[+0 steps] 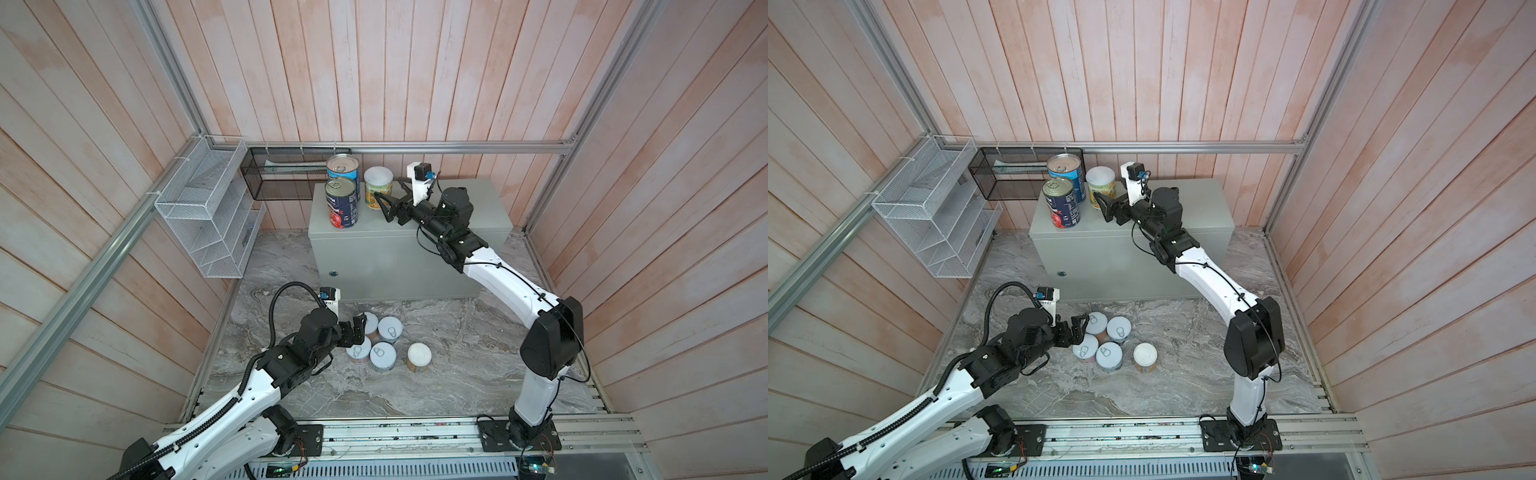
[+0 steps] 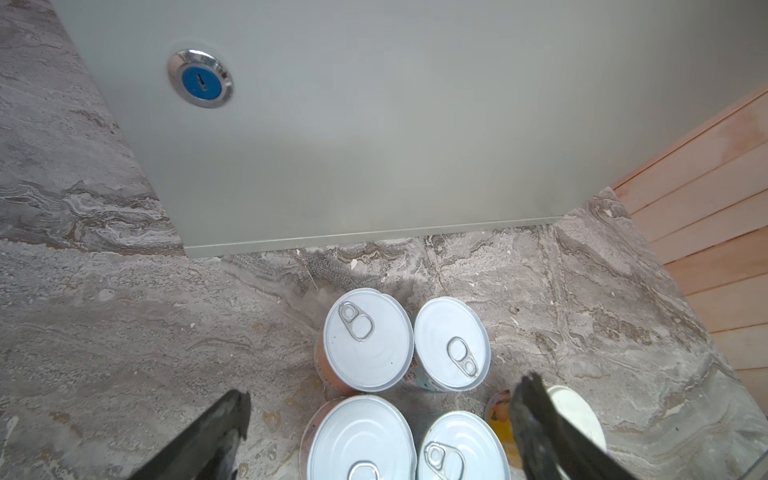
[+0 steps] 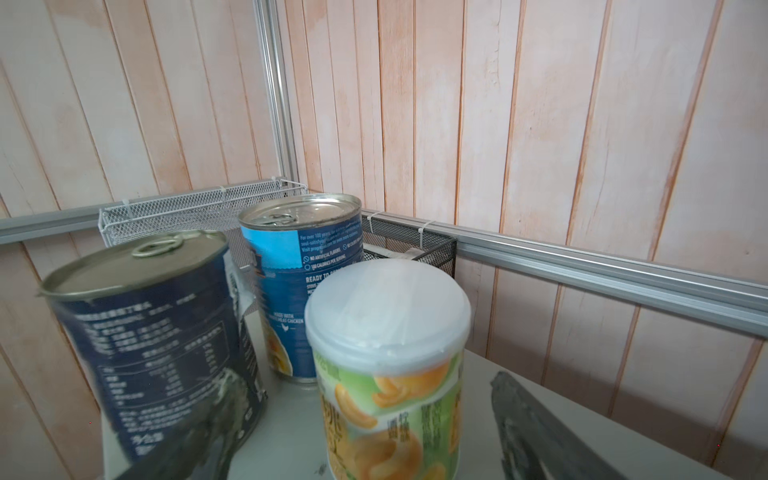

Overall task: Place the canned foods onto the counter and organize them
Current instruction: 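Lower the fruit can beside the Progresso can and open the right gripper, then withdraw the right gripper while the left gripper moves over the floor cans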

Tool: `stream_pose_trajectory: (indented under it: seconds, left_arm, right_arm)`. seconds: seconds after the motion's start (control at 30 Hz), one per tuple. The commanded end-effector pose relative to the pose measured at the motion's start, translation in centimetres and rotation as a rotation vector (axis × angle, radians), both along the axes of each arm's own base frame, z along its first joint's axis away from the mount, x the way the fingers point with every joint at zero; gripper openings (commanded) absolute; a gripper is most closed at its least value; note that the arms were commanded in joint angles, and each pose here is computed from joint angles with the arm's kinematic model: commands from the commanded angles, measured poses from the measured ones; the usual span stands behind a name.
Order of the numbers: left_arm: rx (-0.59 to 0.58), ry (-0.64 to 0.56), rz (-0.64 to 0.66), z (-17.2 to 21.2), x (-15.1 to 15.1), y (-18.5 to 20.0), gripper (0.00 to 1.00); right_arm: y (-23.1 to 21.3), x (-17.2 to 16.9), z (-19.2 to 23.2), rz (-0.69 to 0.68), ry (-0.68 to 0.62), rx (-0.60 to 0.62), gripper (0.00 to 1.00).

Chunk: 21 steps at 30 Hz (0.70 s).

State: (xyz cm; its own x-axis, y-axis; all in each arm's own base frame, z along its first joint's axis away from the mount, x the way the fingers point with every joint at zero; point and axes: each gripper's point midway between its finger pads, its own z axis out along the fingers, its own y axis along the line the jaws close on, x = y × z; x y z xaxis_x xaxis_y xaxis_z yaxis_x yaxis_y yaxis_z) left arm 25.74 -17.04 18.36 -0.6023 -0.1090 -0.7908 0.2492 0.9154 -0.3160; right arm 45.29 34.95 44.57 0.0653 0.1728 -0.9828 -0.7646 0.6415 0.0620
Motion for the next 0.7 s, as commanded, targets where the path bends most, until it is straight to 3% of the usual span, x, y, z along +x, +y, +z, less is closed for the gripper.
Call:
stream_pose_trajectory:
  seconds: [0.0, 0.3, 0.5, 0.67]
  left_arm:
    - [-0.030, -0.007, -0.022, 0.9, 0.2, -0.7, 1.00]
    - [-0.048, -0.027, -0.090, 1.7, -0.7, -1.9, 1.00]
    - [-0.062, -0.030, -0.139, 1.9, -1.7, -3.8, 1.00]
    - [-0.012, -0.045, -0.237, 1.9, -3.8, -7.7, 1.00]
  right_arm:
    - [-2.1, -2.1, 3.1, -0.019, -0.079, 0.030, 0.93]
    - [-8.7, -9.0, 1.8, -0.089, -0.078, 0.049, 0.98]
    - [-13.8, -13.2, -4.1, -0.207, 0.042, 0.047, 0.98]
    - [-17.7, -15.3, -11.7, -0.321, 0.174, 0.030, 0.98]
